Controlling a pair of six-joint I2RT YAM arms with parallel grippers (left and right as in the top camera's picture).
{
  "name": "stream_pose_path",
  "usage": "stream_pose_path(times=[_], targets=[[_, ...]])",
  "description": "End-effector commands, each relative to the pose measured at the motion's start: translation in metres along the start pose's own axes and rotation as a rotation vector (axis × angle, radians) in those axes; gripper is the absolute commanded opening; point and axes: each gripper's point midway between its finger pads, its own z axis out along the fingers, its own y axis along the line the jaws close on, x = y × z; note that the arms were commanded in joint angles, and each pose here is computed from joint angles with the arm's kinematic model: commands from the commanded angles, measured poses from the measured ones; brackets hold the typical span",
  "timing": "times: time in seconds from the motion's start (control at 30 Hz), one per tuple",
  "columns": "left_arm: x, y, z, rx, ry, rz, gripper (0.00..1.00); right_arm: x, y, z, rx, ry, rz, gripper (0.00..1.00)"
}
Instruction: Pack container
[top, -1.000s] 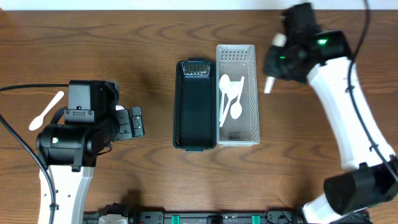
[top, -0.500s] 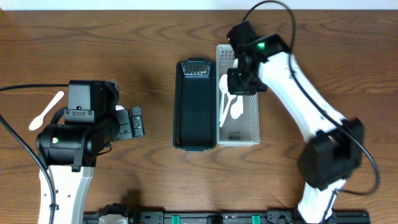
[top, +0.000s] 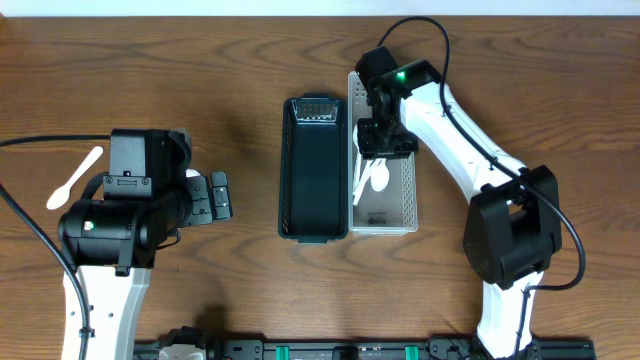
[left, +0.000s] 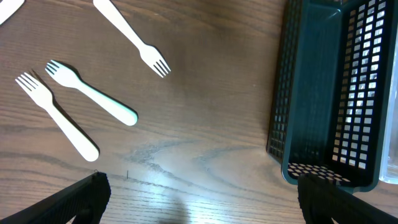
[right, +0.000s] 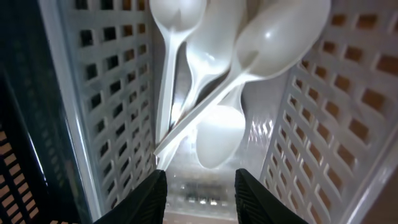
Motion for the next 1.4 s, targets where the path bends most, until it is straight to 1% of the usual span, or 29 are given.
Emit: stream_pose_path(times=[0.0, 0.07, 0.13, 0.17, 0.27, 0.3, 0.33, 0.43, 0.53, 0.57, 0.67, 0.77, 0.93, 1.17, 1.37], targets=[[-0.002, 0.001, -0.004, -0.010, -0.009, 0.019, 0.98, -0.014, -0.002, -0.016, -0.010, -0.057, -0.044, 0.39], [-0.001, 0.002, -0.004, -0.012, -0.003, 0.018, 0.98, -0.028, -0.008, -0.037, -0.013, -0.111, -0.057, 0.40], [-0.001, 0.002, -0.007, -0.012, -0.005, -0.015, 0.98, -0.045, -0.018, -0.065, -0.012, -0.180, -0.065, 0.40], [-0.003, 0.002, -0.010, -0.013, -0.011, -0.037, 0.98, -0.052, -0.023, -0.080, -0.005, -0.217, -0.065, 0.43], [-0.016, 0.001, -0.023, -0.019, -0.045, -0.121, 0.98, -0.077, -0.045, -0.139, 0.002, -0.365, -0.083, 0.86], [-0.020, 0.002, -0.026, -0.028, -0.050, -0.152, 0.98, -0.082, -0.049, -0.154, 0.000, -0.405, -0.088, 0.95], [-0.025, 0.005, -0.028, -0.049, -0.052, -0.193, 0.98, -0.090, -0.058, -0.178, -0.002, -0.469, -0.082, 0.99], [-0.039, 0.016, -0.020, -0.130, -0.036, -0.313, 0.98, -0.099, -0.084, -0.230, 0.000, -0.599, -0.053, 0.99], [-0.051, 0.019, 0.010, -0.160, 0.012, -0.388, 0.98, -0.097, -0.116, -0.262, 0.019, -0.666, 0.006, 0.99], [-0.052, 0.021, 0.019, -0.171, 0.031, -0.405, 0.98, -0.095, -0.123, -0.265, 0.025, -0.668, 0.022, 0.99], [-0.054, 0.035, 0.055, -0.225, 0.111, -0.501, 0.98, -0.084, -0.154, -0.264, 0.054, -0.631, 0.079, 0.99], [-0.055, 0.049, 0.086, -0.259, 0.171, -0.545, 0.98, -0.072, -0.180, -0.257, 0.081, -0.570, 0.118, 0.99], [-0.056, 0.060, 0.131, -0.228, 0.250, -0.612, 0.98, -0.063, -0.216, -0.256, 0.106, -0.549, 0.201, 0.99], [-0.045, 0.067, 0.181, -0.246, 0.349, -0.629, 0.98, -0.059, -0.240, -0.258, 0.121, -0.550, 0.255, 0.99], [-0.031, 0.070, 0.217, -0.263, 0.414, -0.630, 0.98, -0.058, -0.242, -0.258, 0.123, -0.550, 0.260, 0.99]])
